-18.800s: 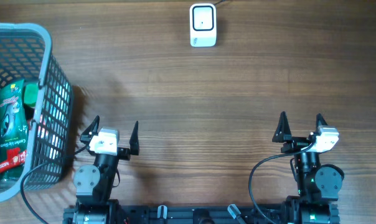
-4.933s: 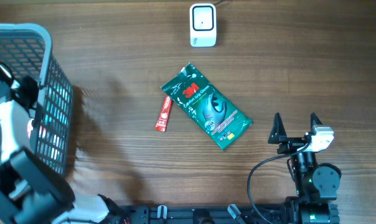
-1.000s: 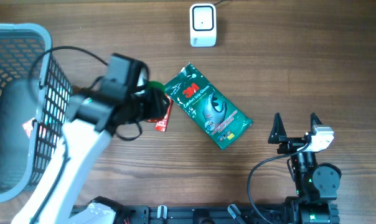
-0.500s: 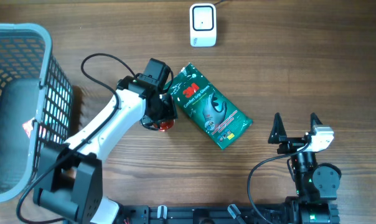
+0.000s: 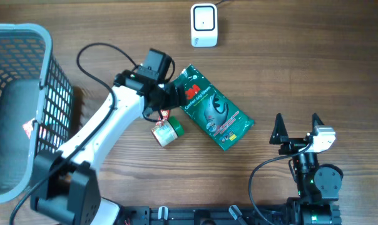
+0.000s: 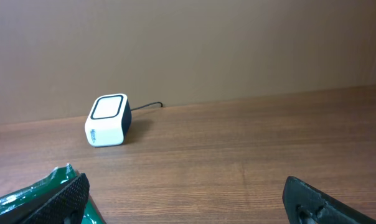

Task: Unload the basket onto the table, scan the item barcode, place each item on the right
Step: 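Carry the jar out and set it on the table, then reach into the basket and grasp the orange barcode packet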

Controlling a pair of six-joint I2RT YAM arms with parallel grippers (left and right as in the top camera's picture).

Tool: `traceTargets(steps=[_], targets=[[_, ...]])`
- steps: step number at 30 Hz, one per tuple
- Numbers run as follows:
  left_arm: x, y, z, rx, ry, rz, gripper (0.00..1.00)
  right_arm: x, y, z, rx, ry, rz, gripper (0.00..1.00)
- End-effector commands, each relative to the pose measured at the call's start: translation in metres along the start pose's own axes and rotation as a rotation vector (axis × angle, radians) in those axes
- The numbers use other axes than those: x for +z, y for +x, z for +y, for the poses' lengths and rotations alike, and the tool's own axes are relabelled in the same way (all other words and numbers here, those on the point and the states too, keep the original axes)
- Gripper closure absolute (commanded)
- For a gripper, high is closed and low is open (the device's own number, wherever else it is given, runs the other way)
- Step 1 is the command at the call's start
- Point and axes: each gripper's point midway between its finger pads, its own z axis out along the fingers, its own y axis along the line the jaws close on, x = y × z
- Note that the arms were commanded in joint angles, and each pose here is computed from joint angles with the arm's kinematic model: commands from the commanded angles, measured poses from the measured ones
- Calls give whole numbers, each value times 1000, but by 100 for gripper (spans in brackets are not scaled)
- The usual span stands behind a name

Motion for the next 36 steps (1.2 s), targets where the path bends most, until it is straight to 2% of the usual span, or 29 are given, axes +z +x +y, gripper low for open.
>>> traceTargets(steps=[1,6,7,8,13,16,18,20,24,30,32,36], targets=[[-76,-41,-38,24,135,-214,0,0,0,0,4,0,-1,0],[-160,-78,-57,48,199,-457,0,0,0,0,4,0,-1,0],[-199,-90,-58,51,205,-572,0,0,0,0,4,0,-1,0],[-218,-96,-57,52,201,-631,0,0,0,0,4,0,-1,0],[-309,-119,-38,-50,176,-956,0,0,0,0,4,0,-1,0],[-347,-124,-17,-136,121,-1111,0,0,0,0,4,0,-1,0],[-364,-124,4,-143,-1,-1191,0,0,0,0,4,0,-1,0],[-372,-122,20,-134,-112,-1220,0,0,0,0,5,0,-1,0],[-391,-113,63,-234,-275,-1272,0,0,0,0,4,0,-1,0],[-414,-82,141,-538,-337,-1304,0,0,0,0,4,0,-1,0],[-418,-57,172,-658,-378,-1289,0,0,0,0,4,0,-1,0],[-419,-28,200,-755,-401,-1249,0,0,0,0,4,0,-1,0]])
